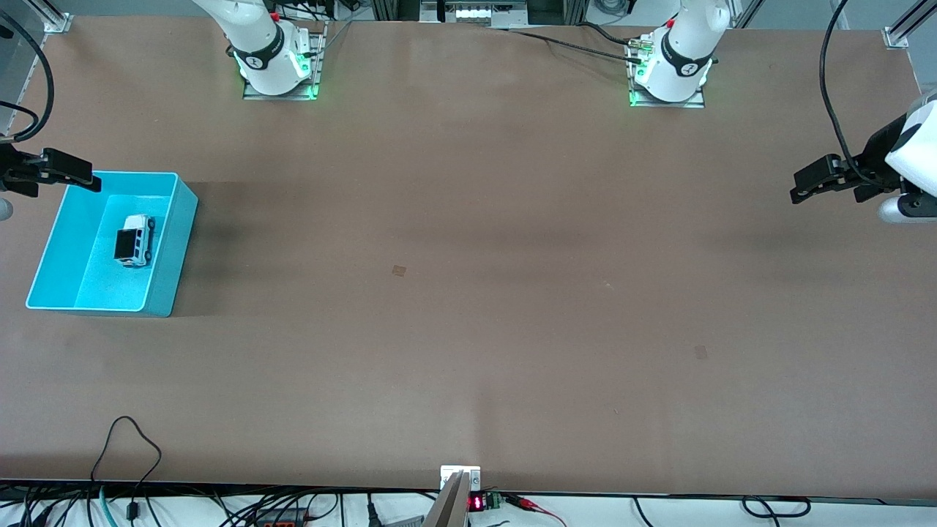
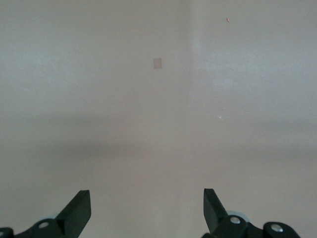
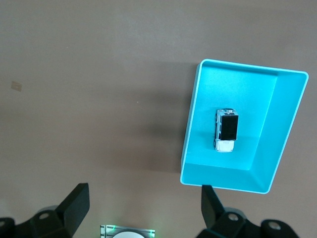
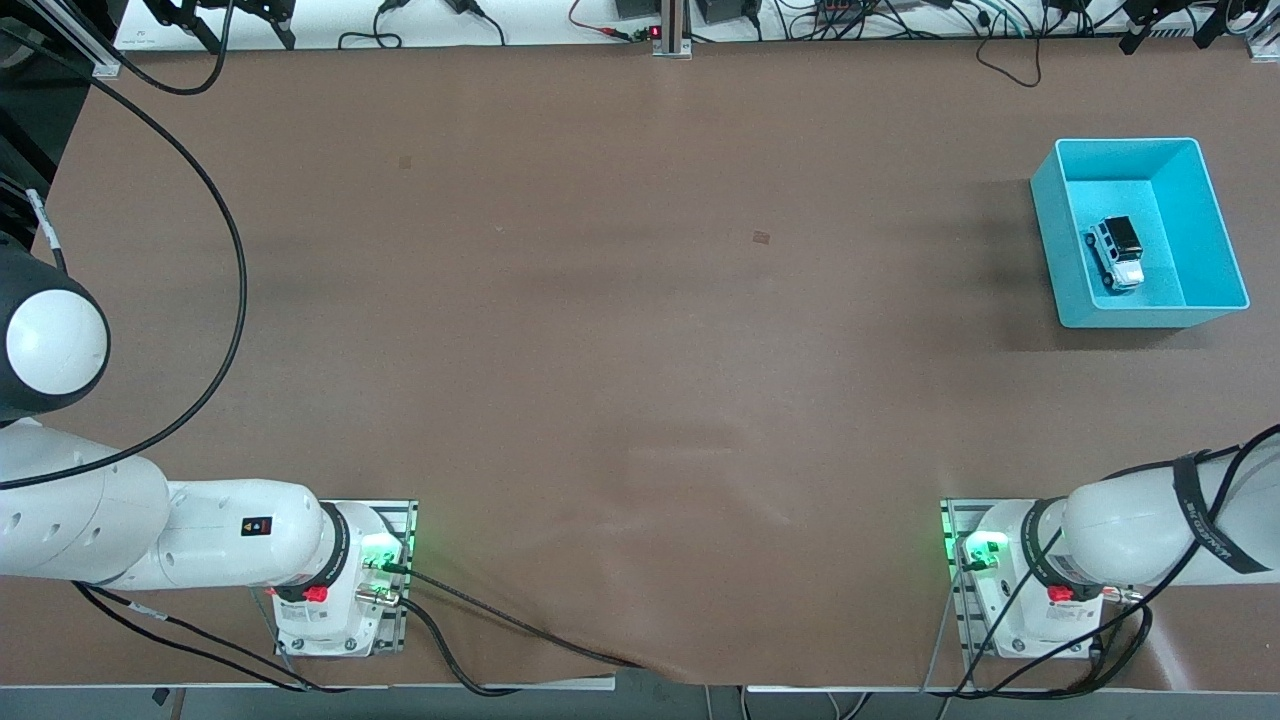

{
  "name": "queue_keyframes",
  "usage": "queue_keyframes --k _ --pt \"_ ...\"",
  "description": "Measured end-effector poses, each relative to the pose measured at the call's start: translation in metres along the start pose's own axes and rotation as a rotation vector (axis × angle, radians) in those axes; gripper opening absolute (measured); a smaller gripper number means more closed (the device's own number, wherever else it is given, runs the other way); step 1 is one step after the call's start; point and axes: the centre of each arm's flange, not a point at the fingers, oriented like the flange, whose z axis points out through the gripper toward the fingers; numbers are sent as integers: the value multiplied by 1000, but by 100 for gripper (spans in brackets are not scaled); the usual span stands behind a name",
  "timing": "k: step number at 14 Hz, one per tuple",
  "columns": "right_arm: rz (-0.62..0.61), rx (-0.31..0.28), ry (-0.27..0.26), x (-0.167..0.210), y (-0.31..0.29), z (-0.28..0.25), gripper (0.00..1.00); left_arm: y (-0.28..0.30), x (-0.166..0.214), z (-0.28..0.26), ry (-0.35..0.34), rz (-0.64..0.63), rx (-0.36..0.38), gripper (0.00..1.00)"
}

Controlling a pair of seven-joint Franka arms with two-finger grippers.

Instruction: Wind and store white jeep toy

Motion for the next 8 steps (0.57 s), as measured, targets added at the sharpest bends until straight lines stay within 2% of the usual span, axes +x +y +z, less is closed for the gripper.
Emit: queue_keyframes --k 4,8 --pt "87 -2 0 2 -10 0 100 0 0 0 0 0 0 100" --pt "98 -3 1 3 -13 0 100 -1 0 0 0 -2 0 100"
